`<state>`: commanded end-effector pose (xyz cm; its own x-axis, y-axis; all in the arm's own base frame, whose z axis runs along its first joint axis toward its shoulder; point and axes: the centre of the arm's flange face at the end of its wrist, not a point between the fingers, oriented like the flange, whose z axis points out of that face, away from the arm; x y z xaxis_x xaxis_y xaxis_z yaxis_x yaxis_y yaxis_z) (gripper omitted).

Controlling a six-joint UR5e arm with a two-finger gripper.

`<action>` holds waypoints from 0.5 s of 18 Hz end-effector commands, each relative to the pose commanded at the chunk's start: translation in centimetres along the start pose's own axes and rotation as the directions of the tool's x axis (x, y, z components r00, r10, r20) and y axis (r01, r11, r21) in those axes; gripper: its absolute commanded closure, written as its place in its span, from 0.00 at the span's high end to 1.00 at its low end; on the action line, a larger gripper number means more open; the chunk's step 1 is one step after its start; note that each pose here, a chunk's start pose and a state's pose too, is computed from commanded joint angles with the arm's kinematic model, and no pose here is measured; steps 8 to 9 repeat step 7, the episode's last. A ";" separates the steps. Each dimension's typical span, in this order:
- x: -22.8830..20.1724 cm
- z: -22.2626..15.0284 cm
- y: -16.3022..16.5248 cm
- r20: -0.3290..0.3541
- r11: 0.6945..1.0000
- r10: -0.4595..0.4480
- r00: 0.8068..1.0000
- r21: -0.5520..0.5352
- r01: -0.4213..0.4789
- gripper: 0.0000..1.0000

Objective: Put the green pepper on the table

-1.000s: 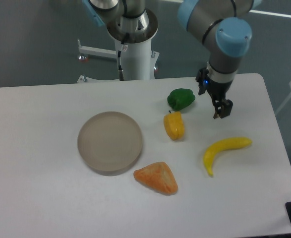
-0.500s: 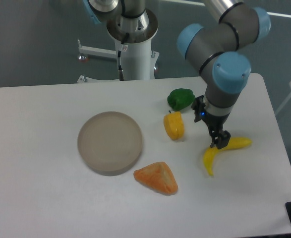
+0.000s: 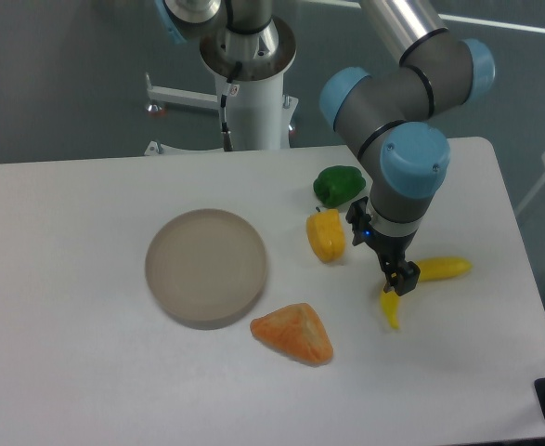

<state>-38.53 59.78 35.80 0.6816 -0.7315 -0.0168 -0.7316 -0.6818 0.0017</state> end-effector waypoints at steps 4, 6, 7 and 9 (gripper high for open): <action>0.1 0.0 0.0 -0.002 1.000 0.002 1.000 -0.003 -0.002 1.00; 0.1 -0.1 0.0 -0.002 1.000 0.002 1.000 -0.003 -0.002 1.00; 0.2 -0.2 0.0 0.000 1.000 0.002 1.000 -0.003 -0.002 1.00; 0.2 -0.2 0.0 0.000 1.000 0.002 1.000 -0.003 -0.002 1.00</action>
